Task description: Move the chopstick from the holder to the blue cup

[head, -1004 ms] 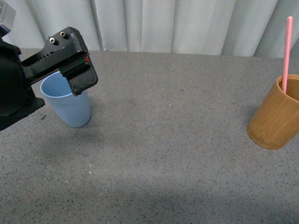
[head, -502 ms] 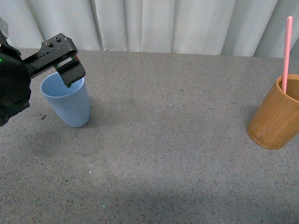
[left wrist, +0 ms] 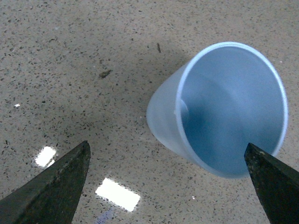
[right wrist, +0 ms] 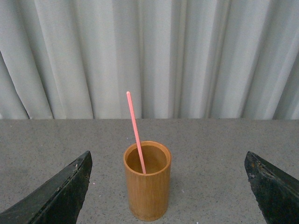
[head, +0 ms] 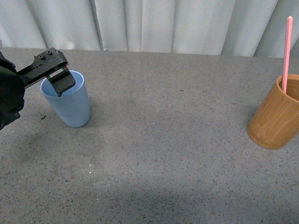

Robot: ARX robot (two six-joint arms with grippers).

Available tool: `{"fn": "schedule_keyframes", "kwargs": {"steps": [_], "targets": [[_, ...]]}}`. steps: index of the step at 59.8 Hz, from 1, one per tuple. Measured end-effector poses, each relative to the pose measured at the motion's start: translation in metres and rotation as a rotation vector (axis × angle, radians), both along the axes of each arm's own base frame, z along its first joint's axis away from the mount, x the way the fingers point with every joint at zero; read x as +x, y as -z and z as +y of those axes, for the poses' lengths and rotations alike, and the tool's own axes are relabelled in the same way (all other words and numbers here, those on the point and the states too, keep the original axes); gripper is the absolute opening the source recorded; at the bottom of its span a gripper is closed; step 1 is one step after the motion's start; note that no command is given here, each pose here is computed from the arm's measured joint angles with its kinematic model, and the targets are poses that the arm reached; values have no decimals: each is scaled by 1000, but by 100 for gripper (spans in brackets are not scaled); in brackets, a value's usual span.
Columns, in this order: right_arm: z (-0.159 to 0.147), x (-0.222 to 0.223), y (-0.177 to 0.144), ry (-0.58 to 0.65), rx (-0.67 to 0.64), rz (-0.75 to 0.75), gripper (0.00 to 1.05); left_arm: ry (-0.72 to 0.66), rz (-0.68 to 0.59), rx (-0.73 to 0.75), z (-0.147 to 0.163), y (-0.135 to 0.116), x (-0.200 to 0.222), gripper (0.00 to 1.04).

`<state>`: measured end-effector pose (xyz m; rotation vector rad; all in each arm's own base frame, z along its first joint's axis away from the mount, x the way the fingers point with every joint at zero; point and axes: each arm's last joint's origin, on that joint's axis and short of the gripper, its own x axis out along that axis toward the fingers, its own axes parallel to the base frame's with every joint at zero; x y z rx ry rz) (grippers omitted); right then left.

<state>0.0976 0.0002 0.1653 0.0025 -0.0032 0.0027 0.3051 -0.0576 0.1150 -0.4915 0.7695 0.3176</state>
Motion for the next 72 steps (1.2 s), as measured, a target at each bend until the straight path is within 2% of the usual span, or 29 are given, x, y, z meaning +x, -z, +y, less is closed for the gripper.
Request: {"fn": "schedule_keyframes", "kwargs": {"steps": [59,72], "targets": [[0,0,0,0,0,0,95,-44,61,30,9,19,13,98],[0,0,0,0,0,0,95,-33,27,26,5,18,16,65]]}}
